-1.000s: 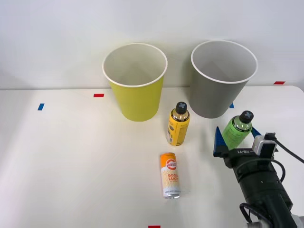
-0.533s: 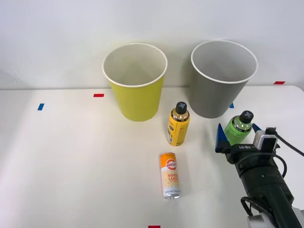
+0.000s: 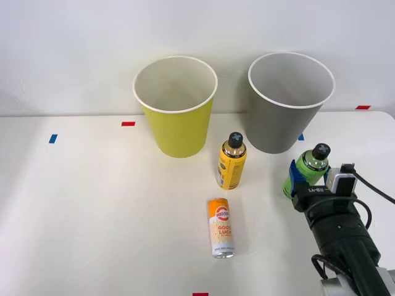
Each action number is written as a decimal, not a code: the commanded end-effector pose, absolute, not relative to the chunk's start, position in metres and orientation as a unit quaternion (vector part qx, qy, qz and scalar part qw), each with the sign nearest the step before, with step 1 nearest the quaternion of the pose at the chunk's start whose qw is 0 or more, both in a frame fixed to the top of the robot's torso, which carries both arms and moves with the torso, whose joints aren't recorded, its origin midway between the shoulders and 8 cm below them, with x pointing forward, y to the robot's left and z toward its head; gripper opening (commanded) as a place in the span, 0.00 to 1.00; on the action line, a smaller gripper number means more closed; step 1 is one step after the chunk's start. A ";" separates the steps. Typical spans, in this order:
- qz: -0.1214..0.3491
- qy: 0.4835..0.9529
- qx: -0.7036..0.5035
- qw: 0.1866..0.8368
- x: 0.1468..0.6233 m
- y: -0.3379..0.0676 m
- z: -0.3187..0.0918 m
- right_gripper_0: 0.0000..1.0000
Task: Put cans in the gray bin, plastic bottles in the light green bin
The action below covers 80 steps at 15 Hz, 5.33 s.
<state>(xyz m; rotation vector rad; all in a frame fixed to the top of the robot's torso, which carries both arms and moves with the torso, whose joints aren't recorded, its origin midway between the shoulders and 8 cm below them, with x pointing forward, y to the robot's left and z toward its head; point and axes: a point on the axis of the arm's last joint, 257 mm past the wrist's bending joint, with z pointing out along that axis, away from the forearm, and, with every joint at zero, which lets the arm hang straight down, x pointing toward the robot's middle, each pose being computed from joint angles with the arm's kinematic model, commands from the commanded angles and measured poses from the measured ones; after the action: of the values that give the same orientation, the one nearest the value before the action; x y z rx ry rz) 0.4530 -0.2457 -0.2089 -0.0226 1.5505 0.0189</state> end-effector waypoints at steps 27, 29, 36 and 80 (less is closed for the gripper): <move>0.266 0.543 -0.070 0.794 0.455 -0.134 -0.010 0.00; 0.285 0.532 -0.067 0.795 0.461 -0.113 0.012 0.00; 0.322 0.585 -0.022 0.744 0.495 -0.022 0.061 0.00; 0.244 0.452 -0.028 0.858 0.468 -0.164 0.046 1.00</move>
<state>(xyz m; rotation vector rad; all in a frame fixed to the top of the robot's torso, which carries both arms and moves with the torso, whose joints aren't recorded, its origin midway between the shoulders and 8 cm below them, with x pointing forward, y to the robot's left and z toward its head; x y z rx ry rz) 0.4741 -0.1385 0.0537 -0.0893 0.9359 0.5434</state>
